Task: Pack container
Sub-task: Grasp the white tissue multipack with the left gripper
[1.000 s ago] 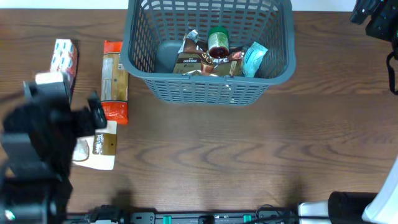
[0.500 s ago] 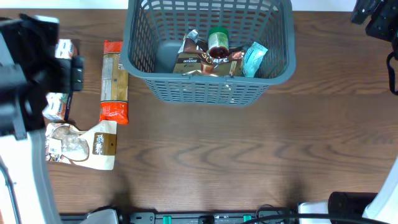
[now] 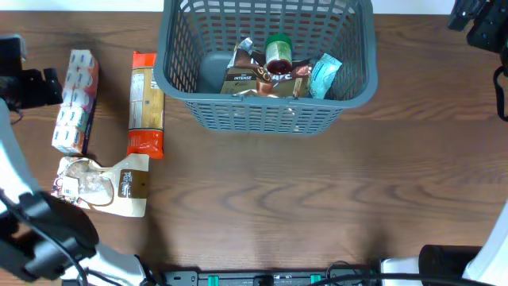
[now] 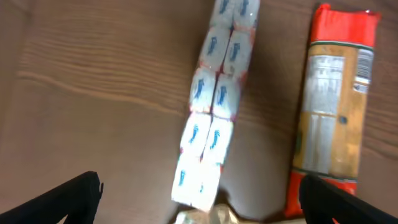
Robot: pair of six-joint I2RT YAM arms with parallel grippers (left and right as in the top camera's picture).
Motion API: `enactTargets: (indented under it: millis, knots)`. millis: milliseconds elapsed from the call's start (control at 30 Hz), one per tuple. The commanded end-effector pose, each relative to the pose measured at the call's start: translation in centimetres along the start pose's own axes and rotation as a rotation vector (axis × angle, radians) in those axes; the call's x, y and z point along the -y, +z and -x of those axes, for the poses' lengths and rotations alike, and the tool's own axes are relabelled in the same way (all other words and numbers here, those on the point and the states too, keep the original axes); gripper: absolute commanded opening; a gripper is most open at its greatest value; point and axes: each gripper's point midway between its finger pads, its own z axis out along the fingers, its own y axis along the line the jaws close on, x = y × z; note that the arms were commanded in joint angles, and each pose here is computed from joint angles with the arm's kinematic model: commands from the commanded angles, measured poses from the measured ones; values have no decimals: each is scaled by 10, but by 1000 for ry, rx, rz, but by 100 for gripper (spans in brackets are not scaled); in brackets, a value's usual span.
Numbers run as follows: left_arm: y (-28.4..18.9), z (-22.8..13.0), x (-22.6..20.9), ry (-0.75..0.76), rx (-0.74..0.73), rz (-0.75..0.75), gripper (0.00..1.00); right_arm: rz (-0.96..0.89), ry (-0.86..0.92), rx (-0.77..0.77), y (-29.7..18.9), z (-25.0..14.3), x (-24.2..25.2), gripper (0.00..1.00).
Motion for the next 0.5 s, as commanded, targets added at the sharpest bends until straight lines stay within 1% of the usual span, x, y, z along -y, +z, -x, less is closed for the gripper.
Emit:
enactTargets:
  millis: [0, 67, 233, 467]
  knots:
    - [25, 2, 7, 52, -10, -62, 98, -9, 16, -1, 1, 0, 3, 99]
    - [48, -3, 8, 56, -47, -80, 99, -9, 16, -1, 1, 0, 3, 99]
    - [88, -16, 14, 77, -111, -128, 98, -9, 16, -1, 1, 0, 3, 99]
    - [144, -44, 23, 68, -222, -180, 99, -9, 16, -1, 1, 0, 3, 99]
